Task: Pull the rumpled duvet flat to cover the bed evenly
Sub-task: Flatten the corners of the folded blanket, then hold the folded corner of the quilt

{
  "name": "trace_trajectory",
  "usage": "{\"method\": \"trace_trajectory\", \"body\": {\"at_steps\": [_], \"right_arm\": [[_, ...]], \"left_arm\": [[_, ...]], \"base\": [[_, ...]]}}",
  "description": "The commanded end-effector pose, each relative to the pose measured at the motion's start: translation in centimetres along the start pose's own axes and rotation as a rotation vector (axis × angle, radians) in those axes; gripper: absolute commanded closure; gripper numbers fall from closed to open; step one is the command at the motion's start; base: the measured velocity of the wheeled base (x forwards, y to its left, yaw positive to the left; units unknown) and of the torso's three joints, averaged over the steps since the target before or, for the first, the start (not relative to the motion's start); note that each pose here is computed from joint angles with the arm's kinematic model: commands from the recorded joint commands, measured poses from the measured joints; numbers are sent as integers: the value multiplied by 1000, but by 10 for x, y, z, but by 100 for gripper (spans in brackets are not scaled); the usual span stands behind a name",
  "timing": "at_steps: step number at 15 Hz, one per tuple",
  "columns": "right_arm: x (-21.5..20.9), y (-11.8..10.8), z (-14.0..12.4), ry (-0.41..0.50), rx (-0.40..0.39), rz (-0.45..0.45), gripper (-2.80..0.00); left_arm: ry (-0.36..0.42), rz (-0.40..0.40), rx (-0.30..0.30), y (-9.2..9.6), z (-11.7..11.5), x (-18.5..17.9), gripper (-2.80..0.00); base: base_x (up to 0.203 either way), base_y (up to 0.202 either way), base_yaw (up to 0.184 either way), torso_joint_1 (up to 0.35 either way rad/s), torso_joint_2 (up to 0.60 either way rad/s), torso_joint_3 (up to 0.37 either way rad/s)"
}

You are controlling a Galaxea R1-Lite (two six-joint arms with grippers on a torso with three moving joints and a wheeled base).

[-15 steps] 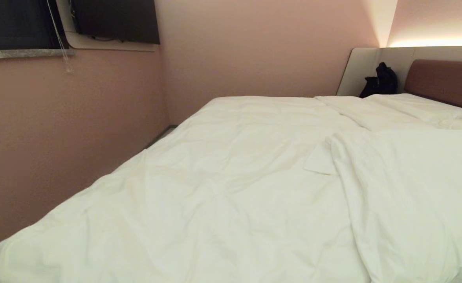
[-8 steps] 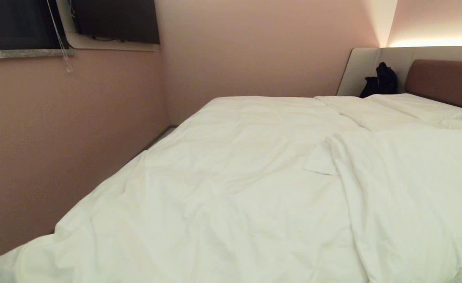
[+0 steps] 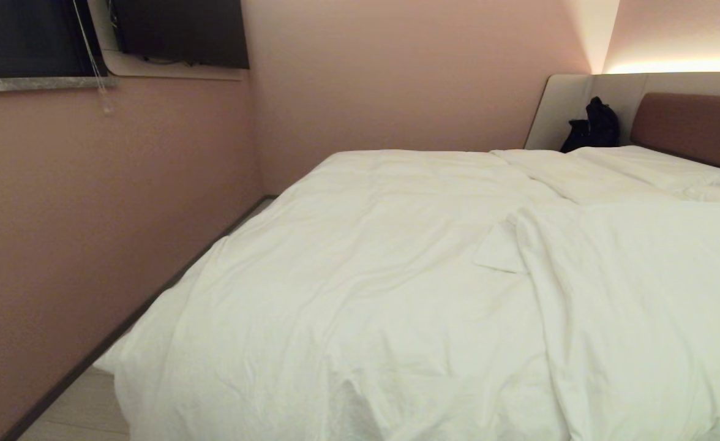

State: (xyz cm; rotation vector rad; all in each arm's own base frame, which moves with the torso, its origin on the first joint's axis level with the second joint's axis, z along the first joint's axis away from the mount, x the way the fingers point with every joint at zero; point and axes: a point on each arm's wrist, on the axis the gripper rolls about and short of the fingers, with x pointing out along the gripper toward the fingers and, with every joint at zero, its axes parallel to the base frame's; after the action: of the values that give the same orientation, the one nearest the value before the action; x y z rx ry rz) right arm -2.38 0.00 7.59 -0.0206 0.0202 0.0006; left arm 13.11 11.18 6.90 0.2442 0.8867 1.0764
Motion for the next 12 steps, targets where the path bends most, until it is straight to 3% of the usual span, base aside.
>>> {"method": "trace_trajectory", "body": {"at_steps": [1, 3, 5, 8, 12], "right_arm": [[0, 0, 0, 1, -1, 0, 0], [0, 0, 0, 0, -1, 1, 0], [0, 0, 0, 0, -1, 1, 0], [0, 0, 0, 0, 5, 1, 0], [0, 0, 0, 0, 5, 1, 0]], "left_arm": [[-54, 9, -41, 3, 10, 0, -280], [-179, -9, -109, 6, 25, -1, -280], [-370, -53, -191, 9, 46, -8, -280], [-628, -140, -262, 9, 73, -29, -280], [-874, -258, -331, 6, 115, -69, -280]], "base": [[0, 0, 0, 0, 0, 0], [0, 0, 0, 0, 0, 0], [0, 0, 0, 0, 0, 0], [0, 0, 0, 0, 0, 0], [0, 0, 0, 0, 0, 0]]}}
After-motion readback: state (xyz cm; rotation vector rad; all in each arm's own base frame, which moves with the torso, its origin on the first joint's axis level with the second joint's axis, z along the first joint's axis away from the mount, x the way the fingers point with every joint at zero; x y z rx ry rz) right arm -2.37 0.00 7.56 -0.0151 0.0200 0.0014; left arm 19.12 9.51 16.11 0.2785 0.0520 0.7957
